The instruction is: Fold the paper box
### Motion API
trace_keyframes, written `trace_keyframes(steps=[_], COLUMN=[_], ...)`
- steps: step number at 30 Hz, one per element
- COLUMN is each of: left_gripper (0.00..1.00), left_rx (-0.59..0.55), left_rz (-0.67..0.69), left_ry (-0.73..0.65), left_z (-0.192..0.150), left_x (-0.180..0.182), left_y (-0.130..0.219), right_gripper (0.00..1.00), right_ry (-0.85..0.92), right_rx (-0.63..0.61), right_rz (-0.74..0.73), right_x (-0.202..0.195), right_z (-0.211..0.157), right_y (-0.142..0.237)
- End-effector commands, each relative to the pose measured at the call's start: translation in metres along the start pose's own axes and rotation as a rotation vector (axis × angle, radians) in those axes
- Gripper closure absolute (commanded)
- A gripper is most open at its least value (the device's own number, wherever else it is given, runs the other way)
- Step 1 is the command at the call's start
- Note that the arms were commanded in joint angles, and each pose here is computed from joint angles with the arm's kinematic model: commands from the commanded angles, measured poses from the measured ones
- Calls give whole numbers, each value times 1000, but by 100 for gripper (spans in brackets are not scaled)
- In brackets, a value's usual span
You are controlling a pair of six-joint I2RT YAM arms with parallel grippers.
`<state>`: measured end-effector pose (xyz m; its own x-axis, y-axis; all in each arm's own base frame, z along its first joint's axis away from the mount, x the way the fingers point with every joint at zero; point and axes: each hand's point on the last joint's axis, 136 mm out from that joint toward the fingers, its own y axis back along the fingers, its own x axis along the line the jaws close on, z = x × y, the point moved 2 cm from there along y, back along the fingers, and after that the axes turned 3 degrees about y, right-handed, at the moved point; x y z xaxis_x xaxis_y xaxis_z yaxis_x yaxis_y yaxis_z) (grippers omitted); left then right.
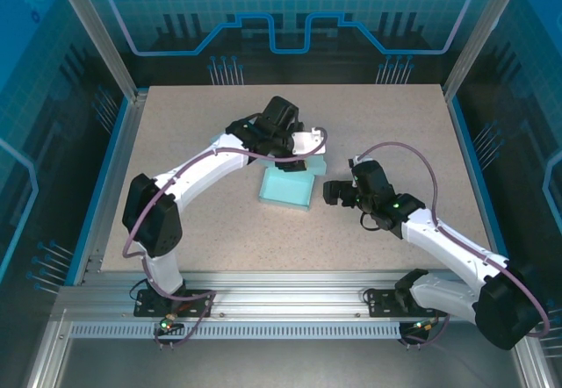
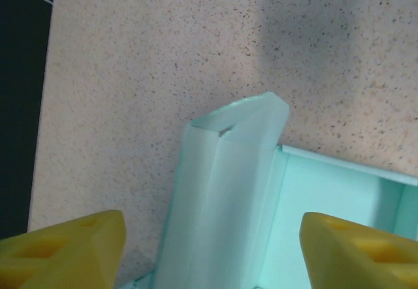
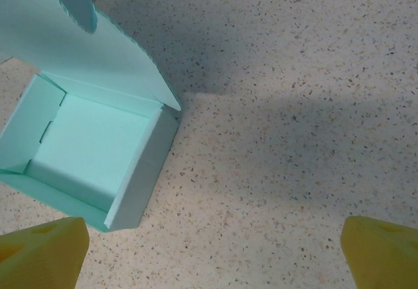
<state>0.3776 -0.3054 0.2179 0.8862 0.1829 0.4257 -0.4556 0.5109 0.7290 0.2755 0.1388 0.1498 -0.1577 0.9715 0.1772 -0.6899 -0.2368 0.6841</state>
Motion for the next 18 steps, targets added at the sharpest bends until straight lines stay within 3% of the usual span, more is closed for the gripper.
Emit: trace_keyframes(steps=[1,4,8,11,14,18], left_gripper=[14,2,1,1,1,2], left_rx=[-105,-186,-327,-440,-497,-485], left_rz=[120,226,366,467,516,523], left_ry=[67,170,406,645,789,966], left_z=[22,26,10,-23,-60,-111], left_x=[20,34,46,45,28,15], left_y=[37,65,111,136,141,123], right_gripper=[0,0,0,0,0,0], right_ry=[7,7,-2,5,11,5], right_rx=[-23,-32,-25,2,6,-20], right_rz=[2,2,-41,-78,-79,-68], right_x=[-1,-2,-9,-13,-13,-12], right_z=[2,2,1,0,0,3], right_y=[-1,0,1,1,-1,0])
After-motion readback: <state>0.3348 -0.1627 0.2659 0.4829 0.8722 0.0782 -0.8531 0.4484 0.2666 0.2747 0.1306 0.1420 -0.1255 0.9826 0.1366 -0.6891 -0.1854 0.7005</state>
